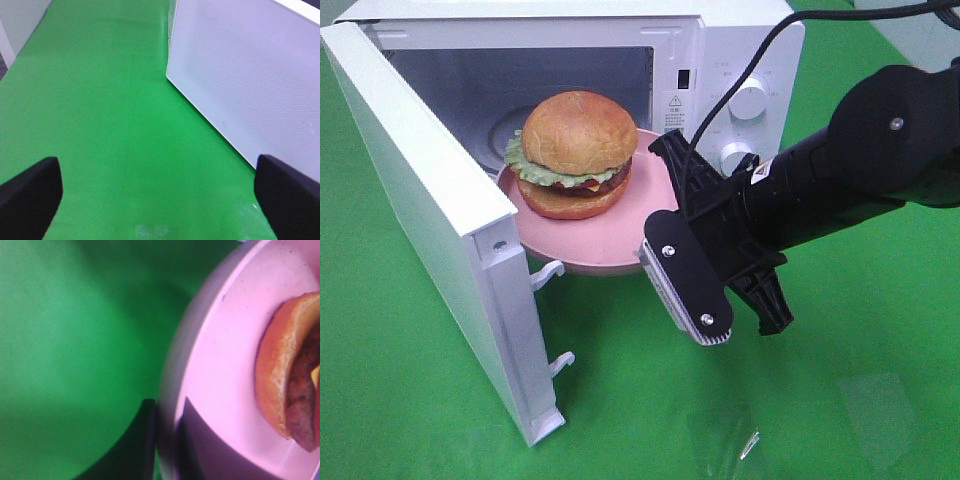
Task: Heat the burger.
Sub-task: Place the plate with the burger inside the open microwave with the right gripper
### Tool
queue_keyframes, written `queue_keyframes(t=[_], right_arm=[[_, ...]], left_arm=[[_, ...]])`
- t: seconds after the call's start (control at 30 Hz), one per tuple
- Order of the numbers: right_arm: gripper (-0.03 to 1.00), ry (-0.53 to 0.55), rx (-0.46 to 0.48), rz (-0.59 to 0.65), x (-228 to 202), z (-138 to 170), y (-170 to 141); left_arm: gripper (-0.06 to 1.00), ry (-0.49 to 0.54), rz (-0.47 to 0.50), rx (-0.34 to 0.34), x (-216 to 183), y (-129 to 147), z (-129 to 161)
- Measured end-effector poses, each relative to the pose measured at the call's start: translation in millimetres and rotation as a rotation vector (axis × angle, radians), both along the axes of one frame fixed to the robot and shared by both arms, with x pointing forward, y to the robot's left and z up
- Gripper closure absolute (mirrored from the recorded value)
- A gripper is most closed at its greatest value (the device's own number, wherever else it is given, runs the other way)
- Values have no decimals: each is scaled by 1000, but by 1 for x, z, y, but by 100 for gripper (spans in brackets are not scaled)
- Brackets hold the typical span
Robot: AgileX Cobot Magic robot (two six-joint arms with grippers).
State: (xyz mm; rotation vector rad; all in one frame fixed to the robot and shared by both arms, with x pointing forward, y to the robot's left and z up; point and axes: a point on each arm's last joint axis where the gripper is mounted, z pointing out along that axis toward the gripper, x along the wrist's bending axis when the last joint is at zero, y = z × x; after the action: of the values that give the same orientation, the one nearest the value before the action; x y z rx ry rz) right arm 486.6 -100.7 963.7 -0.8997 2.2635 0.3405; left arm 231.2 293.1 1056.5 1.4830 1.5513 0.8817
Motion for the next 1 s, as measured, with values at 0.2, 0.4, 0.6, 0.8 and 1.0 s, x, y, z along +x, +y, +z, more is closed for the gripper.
queue_keyframes(t=[0.2,0.4,0.6,0.8,1.0], right_arm=[[88,-12,9,0,10,2,8],[88,-14,12,2,19,1,15],[88,-18,16,2,27,1,21],[88,-5,16,13,37,0,30],[88,-4,20,18,45,0,37]], left_arm=[[-4,0,0,0,0,0,0],[-4,0,0,0,0,0,0],[-4,0,0,0,0,0,0],[-4,0,0,0,0,0,0],[-4,0,0,0,0,0,0]])
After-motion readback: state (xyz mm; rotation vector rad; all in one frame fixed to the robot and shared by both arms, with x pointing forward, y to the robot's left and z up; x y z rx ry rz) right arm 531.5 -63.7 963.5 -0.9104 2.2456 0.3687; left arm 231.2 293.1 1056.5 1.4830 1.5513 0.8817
